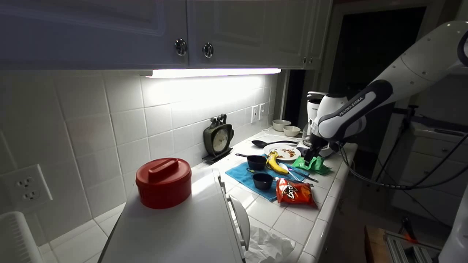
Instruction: Move all the small green packets to the left edge of the blue towel and move the doritos to the right edge of the towel
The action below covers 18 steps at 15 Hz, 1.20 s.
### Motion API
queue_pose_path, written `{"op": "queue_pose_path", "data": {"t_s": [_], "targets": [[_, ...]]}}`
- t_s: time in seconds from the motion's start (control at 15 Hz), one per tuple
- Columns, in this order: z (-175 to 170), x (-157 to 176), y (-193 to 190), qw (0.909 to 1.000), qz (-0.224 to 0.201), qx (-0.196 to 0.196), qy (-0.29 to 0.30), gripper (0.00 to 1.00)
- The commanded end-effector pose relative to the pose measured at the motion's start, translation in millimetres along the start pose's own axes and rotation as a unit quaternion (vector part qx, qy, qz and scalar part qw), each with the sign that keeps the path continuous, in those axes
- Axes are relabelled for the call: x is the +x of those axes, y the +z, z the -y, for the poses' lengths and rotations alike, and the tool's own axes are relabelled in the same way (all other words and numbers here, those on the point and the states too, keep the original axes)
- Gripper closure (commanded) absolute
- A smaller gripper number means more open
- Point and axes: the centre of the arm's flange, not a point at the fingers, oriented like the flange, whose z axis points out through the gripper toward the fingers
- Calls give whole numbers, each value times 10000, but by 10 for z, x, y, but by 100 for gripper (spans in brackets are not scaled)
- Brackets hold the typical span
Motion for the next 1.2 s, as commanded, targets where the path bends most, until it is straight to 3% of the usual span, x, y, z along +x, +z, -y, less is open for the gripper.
{"op": "queue_pose_path", "data": {"t_s": [0.0, 0.33, 0.4, 0.47, 1.07, 1.13], "targets": [[13, 97, 84, 9984, 64, -24, 570, 0], [75, 91, 192, 9965, 101, 7, 835, 0], [77, 90, 203, 9963, 100, -16, 858, 19], [77, 90, 213, 9961, 105, -7, 874, 28], [62, 71, 289, 9960, 148, -35, 877, 92], [60, 70, 282, 9961, 141, -38, 869, 95]]}}
